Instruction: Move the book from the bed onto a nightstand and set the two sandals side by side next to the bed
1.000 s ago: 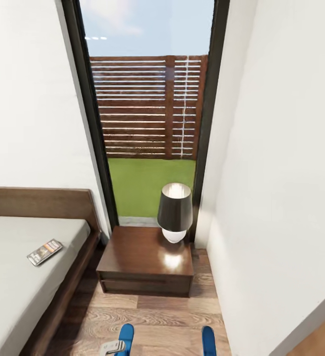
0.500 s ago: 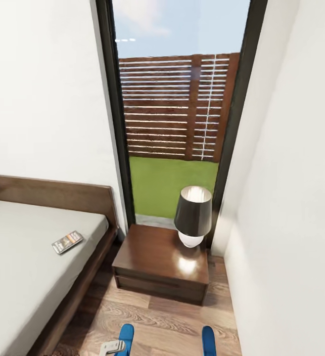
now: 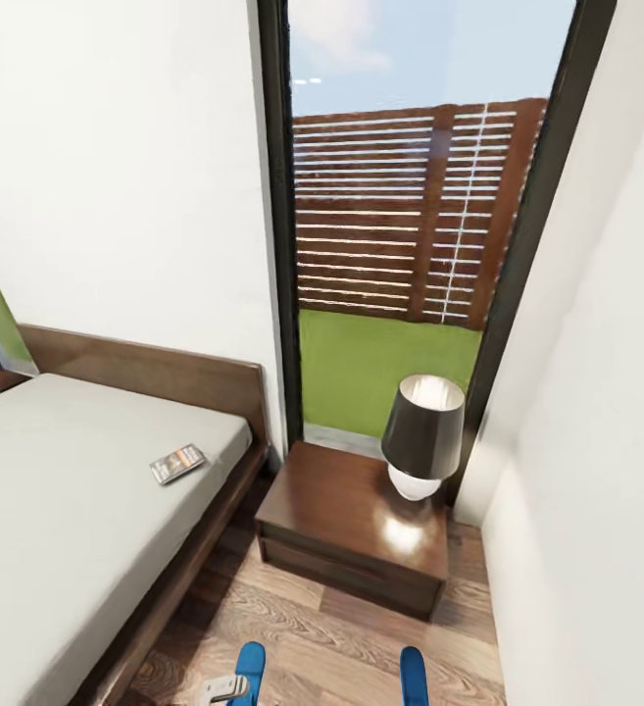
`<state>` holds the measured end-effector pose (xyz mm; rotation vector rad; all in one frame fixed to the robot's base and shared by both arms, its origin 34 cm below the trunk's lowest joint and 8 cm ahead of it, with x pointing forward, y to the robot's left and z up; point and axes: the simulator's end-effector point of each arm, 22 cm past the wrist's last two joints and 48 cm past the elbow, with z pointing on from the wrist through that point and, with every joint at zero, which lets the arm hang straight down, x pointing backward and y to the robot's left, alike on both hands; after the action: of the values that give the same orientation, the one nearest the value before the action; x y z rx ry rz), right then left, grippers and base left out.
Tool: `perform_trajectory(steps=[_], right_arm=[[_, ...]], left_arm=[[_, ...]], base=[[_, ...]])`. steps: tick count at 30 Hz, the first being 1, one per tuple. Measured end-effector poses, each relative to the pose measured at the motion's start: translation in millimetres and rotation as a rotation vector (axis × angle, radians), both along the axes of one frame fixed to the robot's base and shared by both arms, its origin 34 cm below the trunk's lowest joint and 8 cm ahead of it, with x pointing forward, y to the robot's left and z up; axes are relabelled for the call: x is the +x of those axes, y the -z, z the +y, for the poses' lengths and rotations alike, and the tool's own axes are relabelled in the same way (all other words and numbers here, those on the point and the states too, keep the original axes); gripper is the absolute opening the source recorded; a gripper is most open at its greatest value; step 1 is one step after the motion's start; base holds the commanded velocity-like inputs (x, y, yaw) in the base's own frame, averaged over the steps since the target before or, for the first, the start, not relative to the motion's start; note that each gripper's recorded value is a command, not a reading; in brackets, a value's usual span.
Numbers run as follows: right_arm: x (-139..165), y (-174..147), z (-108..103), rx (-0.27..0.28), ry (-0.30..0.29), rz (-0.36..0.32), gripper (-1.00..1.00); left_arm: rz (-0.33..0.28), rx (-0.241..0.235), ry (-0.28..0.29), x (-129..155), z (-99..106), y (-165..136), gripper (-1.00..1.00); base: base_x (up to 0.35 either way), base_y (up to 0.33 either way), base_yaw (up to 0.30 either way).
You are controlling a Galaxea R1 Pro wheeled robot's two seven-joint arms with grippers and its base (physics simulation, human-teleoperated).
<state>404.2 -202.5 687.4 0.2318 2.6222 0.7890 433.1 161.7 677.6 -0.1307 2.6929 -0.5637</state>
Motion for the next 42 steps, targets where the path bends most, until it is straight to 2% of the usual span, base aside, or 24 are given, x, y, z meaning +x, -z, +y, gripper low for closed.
perform_trajectory(steps=[9,42], right_arm=[[0.0,0.0,0.0,0.000,0.000,0.000,-1.00],[0.0,0.0,0.0,0.000,0.000,0.000,-1.00]], left_arm=[[0.000,0.000,0.000,0.0,0.0,0.0,-1.00],[0.000,0.000,0.000,0.0,0.0,0.0,-1.00]], base=[[0.059,-0.102,0.286],[0.001,-0.001,0.286]])
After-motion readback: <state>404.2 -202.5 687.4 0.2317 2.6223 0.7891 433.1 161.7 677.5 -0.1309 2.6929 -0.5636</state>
